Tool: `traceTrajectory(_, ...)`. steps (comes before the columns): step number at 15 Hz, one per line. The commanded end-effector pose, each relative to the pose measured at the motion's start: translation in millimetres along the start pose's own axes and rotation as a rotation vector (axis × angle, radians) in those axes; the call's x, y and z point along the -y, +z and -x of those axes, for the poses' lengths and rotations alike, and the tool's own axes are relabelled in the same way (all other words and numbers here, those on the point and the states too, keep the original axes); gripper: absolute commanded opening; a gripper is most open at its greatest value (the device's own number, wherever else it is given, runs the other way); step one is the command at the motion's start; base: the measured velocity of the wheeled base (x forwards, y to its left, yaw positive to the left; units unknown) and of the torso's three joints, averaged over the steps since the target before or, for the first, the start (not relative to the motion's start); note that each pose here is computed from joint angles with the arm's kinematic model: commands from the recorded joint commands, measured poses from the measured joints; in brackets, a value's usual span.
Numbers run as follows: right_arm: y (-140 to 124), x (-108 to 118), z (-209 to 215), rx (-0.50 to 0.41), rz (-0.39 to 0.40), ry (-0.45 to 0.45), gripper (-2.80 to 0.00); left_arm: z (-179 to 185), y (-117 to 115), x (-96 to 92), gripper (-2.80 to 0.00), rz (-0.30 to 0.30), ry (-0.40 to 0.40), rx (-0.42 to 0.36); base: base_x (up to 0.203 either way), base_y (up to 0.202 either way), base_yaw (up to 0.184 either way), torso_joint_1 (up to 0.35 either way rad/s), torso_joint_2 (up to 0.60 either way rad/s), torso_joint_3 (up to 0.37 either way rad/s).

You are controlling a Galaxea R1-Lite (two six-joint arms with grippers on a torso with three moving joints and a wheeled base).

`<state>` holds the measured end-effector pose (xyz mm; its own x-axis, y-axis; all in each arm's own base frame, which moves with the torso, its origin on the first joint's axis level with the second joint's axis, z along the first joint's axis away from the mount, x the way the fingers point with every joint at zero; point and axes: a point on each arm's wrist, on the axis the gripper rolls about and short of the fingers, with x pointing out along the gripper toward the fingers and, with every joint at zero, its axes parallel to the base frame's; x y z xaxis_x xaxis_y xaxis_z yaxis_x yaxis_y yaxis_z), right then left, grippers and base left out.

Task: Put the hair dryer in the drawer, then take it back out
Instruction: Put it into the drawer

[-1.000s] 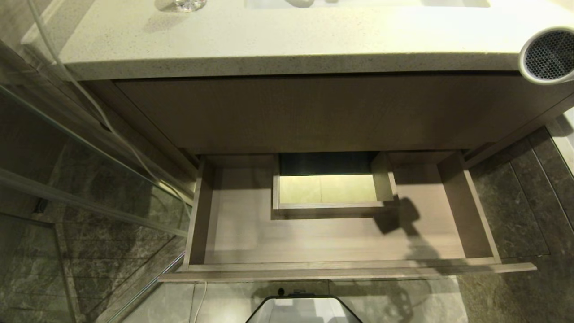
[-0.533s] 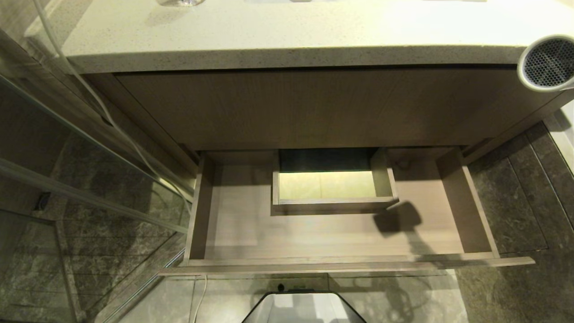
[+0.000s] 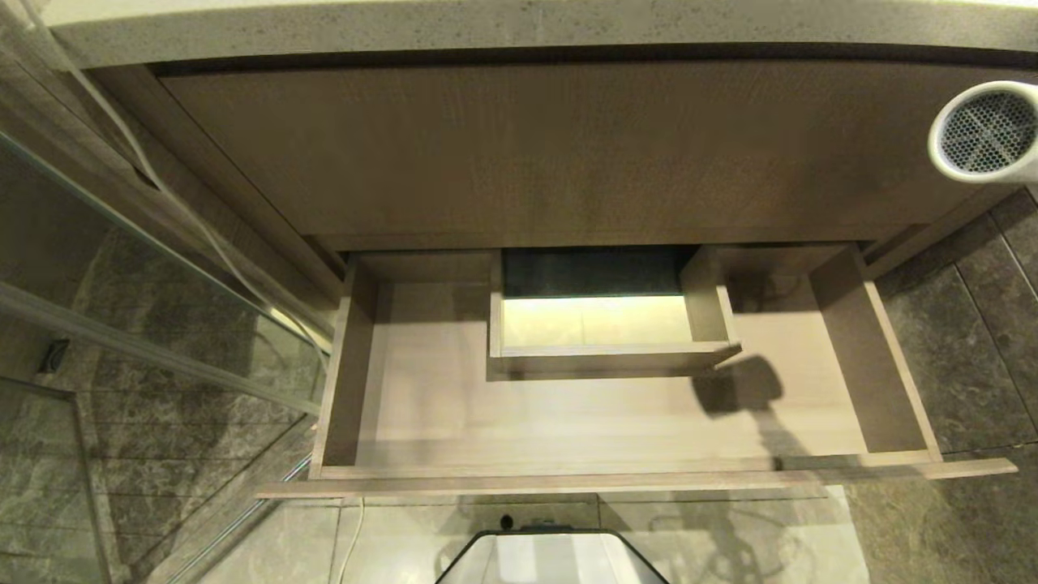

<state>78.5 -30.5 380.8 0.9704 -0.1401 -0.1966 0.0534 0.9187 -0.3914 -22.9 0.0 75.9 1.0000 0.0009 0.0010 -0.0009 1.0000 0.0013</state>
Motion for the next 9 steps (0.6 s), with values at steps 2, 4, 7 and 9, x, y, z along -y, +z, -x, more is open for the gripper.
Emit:
traceTrajectory(2,-7.2,-1.7,-5.9,-0.035,-0.011,0.021,-2.80,0.0,-0.1,0.0,-2.80,0.000,-0.001,-0.002,0.000,0.000,0.000,-0.328,0.52,0.192)
traceTrajectory(4,-11.0,-4.4,-3.6,-0.042,-0.013,0.024,-2.80,0.0,-0.2,0.0,-2.80,0.000,0.000,-0.001,0.000,0.000,0.000,-0.324,0.51,0.164)
traceTrajectory(7,-13.6,-5.9,-3.2,-0.049,-0.016,0.028,-2.80,0.0,-0.2,0.0,-2.80,0.000,0.000,-0.001,0.000,0.000,0.000,-0.308,0.40,0.143)
traceTrajectory(9,-17.1,-6.8,-5.9,-0.062,-0.021,0.035,-2.80,-0.1,-0.1,0.0,-2.80,0.000,0.000,-0.002,0.000,0.000,0.000,-0.126,0.39,0.260)
